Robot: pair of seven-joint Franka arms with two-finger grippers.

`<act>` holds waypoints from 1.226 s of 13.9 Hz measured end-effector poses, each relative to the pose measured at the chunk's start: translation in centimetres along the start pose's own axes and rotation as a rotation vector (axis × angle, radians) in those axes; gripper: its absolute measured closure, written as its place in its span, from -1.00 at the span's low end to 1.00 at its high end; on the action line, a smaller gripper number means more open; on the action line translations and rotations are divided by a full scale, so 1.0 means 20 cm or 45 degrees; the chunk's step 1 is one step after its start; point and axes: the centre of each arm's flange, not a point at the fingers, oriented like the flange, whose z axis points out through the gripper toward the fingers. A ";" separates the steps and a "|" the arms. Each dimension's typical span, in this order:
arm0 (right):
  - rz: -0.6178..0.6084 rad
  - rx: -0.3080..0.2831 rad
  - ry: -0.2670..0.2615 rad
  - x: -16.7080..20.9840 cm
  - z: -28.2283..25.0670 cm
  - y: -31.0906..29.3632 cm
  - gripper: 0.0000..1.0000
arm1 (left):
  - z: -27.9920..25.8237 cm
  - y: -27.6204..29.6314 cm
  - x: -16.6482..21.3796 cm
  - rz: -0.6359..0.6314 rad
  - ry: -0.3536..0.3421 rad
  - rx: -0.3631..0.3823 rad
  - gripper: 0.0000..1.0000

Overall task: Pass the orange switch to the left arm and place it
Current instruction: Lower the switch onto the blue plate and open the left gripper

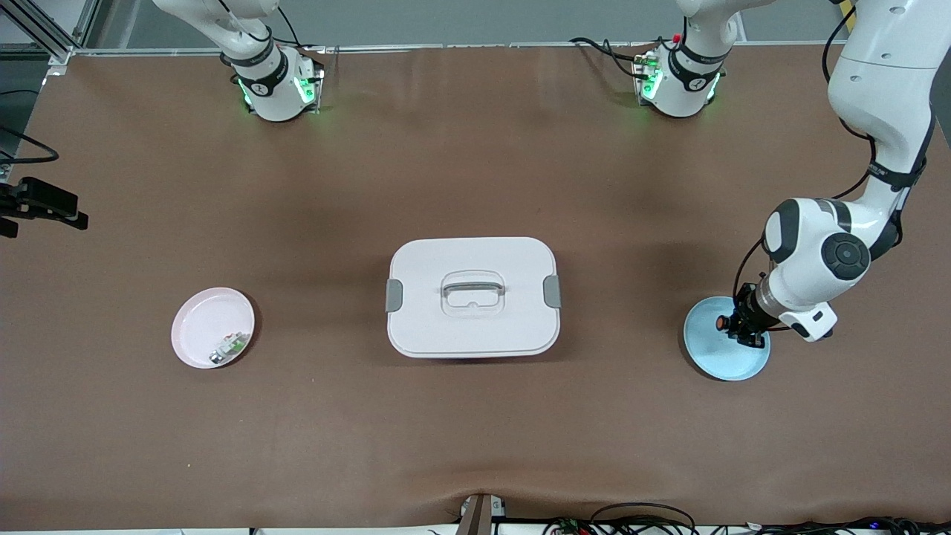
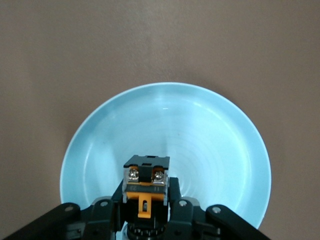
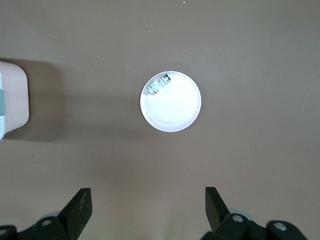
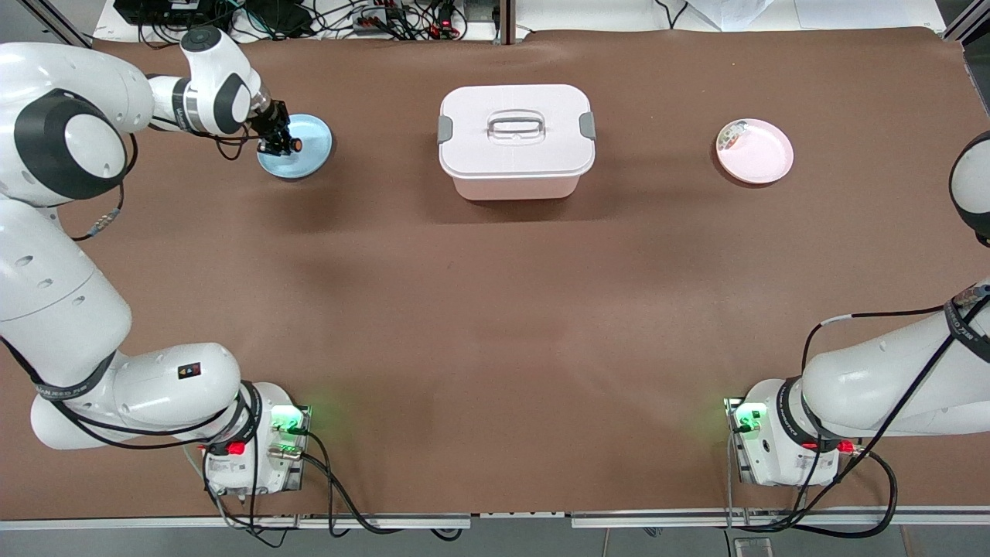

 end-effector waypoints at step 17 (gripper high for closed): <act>0.007 0.000 -0.002 0.00 0.00 0.01 -1.00 | 0.09 0.05 0.01 0.066 0.044 -0.019 0.20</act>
